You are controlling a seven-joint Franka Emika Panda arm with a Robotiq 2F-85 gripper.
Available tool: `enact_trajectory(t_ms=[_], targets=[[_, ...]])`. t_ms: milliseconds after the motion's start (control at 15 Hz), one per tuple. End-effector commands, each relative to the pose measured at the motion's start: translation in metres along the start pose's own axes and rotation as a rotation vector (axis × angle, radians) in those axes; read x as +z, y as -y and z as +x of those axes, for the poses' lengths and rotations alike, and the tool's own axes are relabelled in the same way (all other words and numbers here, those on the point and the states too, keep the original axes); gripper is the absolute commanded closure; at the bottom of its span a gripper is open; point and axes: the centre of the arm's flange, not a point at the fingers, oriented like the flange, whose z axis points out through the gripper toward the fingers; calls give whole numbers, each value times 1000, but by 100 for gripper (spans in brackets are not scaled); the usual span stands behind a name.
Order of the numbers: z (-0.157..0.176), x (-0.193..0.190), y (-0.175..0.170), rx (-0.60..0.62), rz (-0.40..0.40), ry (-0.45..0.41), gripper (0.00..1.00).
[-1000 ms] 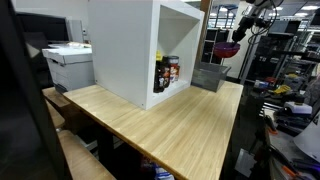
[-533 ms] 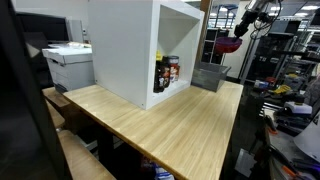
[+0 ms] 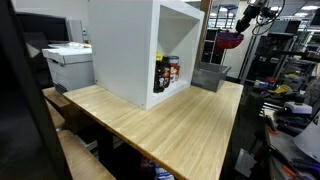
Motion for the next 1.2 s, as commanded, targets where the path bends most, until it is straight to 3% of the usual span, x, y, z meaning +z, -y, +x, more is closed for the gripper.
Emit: enact_trajectory(t_ms=[0, 1133], targets=[[3, -23, 8, -5, -9, -2, 97], [34, -60, 42, -73, -34, -31, 97]])
